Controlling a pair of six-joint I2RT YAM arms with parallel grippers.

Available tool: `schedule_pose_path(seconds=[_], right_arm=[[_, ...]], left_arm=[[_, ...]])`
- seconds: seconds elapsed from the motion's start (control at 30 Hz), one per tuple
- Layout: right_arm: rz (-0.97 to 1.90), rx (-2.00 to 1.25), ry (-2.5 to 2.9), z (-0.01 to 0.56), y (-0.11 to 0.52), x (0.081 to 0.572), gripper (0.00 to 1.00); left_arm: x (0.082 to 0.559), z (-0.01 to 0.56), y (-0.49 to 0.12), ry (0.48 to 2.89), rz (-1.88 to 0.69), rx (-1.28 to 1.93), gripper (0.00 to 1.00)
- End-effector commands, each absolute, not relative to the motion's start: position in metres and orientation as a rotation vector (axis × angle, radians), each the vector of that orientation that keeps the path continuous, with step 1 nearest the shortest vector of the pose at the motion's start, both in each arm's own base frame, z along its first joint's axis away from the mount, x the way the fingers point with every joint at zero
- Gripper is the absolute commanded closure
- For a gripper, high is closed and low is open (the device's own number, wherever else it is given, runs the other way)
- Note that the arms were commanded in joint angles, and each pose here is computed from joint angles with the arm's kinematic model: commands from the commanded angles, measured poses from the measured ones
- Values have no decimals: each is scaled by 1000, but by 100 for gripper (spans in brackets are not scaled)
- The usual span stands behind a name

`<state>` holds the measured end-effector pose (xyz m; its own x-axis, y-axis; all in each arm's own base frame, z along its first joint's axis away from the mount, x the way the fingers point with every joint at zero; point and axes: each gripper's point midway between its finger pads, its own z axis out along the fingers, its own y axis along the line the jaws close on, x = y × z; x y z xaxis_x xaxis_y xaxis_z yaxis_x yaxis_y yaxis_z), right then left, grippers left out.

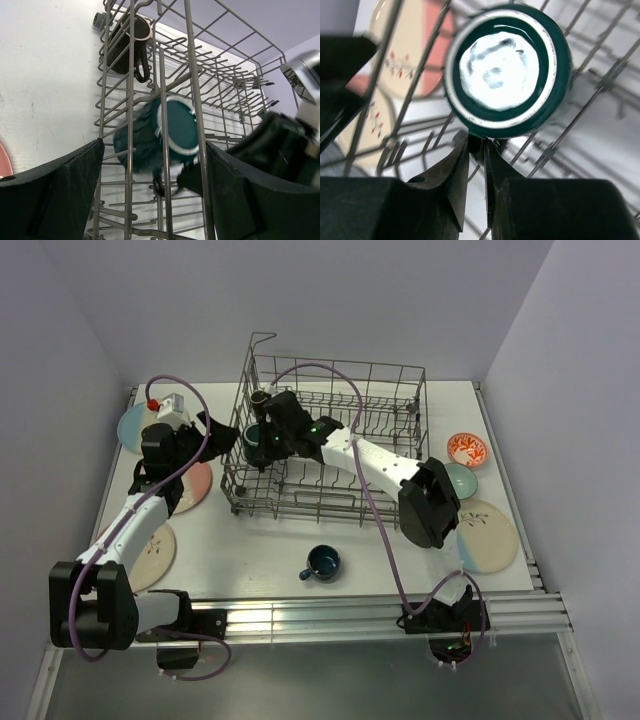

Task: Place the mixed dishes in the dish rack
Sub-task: Place the cup upside down on the dish rack

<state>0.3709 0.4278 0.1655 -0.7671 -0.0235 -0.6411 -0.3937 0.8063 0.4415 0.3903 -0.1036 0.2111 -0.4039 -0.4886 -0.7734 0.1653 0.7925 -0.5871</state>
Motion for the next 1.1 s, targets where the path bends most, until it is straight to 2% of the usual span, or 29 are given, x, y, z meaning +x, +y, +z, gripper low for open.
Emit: schedule_pose_path(seconds=[0.0, 0.53, 1.07], right_arm=[[867, -378, 2266, 218, 437, 340, 100], [901, -355, 2306, 190, 445, 338, 100], [1199, -331, 2215, 211, 454, 362, 100]], left_arm=[[370, 132, -93, 2101, -616, -303, 16], [363, 131, -89, 2098, -608, -309, 16], [363, 138, -88, 2091, -616, -318, 16]])
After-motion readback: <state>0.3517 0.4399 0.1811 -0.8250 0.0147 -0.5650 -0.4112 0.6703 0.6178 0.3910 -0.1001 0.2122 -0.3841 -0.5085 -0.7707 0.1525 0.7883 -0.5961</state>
